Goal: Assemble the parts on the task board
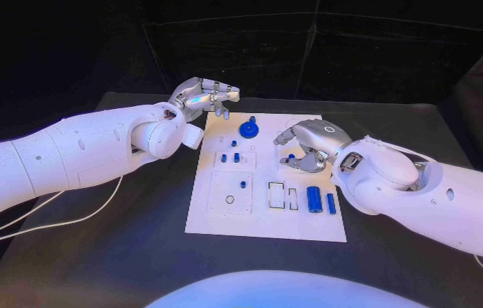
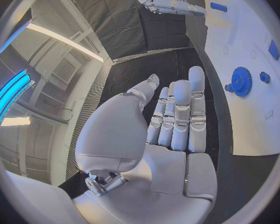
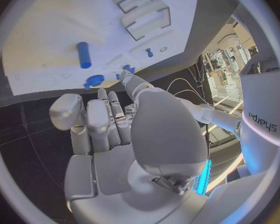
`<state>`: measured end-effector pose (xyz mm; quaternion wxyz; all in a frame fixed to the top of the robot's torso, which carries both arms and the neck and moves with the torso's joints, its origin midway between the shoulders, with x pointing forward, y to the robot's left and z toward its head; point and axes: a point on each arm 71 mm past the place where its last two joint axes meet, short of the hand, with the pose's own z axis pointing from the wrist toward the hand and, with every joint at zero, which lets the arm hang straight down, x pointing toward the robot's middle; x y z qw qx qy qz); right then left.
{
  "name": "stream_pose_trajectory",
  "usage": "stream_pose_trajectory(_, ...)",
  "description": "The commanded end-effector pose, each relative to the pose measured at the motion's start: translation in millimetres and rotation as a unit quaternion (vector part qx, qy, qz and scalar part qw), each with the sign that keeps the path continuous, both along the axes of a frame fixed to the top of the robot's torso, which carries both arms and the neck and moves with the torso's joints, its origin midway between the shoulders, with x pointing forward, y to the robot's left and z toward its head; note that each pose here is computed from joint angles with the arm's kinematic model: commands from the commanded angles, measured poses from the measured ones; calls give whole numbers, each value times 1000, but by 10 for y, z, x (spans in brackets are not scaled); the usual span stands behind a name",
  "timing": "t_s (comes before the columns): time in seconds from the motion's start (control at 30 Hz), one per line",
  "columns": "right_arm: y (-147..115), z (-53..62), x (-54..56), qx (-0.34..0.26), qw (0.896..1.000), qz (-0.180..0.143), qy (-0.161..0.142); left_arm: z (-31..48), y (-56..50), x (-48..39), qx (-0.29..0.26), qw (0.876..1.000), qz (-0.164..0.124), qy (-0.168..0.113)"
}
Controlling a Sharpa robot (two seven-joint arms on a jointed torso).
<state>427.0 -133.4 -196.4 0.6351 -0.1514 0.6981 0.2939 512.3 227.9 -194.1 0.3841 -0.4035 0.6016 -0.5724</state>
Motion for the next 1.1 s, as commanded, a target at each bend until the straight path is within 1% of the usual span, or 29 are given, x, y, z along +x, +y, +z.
stream_pose_trajectory(0.03, -110, -60, 52, -56, 998, -25, 30, 16, -12, 0, -5, 1000, -5, -1)
stream_pose_trajectory(0.23, -206, -87, 100, -89, 995, -33, 40, 14, -16, 1, -5, 1000, -5, -1)
stream_pose_trajectory(0.53, -148, -124, 116, -107, 993, -24, 52, 12, -18, 5, -5, 1000, -5, -1)
stream_pose_trajectory(1.1, -60, -177, 166, -119, 991, -16, 62, 10, -15, 8, -4, 1000, -5, 0)
